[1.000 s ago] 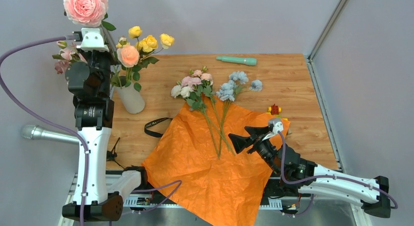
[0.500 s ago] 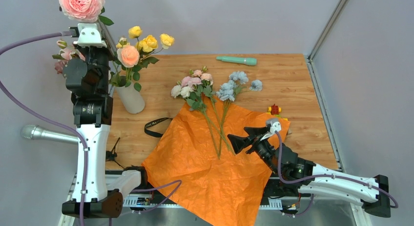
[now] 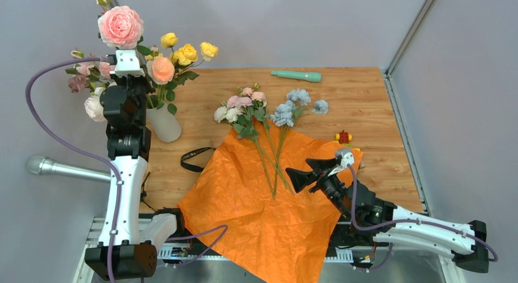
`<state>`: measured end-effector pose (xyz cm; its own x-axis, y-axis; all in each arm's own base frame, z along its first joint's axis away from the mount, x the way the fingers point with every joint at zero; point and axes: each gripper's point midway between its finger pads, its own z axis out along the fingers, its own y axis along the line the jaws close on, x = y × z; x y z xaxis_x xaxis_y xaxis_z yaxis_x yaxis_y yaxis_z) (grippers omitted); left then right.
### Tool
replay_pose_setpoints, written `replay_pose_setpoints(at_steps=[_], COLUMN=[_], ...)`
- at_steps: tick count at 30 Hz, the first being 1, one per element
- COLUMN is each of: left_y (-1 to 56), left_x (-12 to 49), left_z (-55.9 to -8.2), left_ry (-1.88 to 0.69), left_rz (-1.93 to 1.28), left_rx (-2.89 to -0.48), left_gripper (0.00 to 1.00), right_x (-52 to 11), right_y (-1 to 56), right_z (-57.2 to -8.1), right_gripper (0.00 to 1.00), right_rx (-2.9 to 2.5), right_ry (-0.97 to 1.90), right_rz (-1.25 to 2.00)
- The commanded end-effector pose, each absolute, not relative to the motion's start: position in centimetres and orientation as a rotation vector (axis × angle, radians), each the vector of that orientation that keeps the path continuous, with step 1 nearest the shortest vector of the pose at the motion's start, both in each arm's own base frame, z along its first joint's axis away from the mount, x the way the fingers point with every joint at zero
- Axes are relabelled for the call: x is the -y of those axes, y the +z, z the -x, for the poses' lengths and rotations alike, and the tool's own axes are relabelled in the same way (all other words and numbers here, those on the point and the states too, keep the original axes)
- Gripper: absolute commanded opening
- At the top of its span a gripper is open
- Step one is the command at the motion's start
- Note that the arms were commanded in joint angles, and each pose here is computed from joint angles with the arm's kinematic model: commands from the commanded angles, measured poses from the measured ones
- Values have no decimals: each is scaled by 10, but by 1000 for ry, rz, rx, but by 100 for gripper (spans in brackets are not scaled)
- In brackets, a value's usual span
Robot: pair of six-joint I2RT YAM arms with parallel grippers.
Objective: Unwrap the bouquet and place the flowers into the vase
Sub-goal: Insert the fake flower into the vase.
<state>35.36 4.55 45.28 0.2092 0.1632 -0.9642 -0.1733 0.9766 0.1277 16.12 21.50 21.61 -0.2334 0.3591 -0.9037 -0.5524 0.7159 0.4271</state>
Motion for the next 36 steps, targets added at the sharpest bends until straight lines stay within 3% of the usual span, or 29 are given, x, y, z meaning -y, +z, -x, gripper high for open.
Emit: replay_pose_setpoints(at_steps=[1,15,21,36], left_y=[462,387,361,330], left_x=[-52,-69,-71,-75], left_z=[-348,-353,-359,-372], left_ry=[230,219,217,198], left_rz=[36,106,117,137], left_rx=[-1263,-1404,-1466,-1550], left_gripper=[0,0,9,12], right_x=[-214,-213,-213,-213], right_y=[218,218,216,217], right_z=[-159,-157,-156,-154], right_gripper=[98,98,97,97], right_rx=[-1584,-1580,-1583,-1573], right_ry=[887,908,926,953], right_rz=[143,136,122,112])
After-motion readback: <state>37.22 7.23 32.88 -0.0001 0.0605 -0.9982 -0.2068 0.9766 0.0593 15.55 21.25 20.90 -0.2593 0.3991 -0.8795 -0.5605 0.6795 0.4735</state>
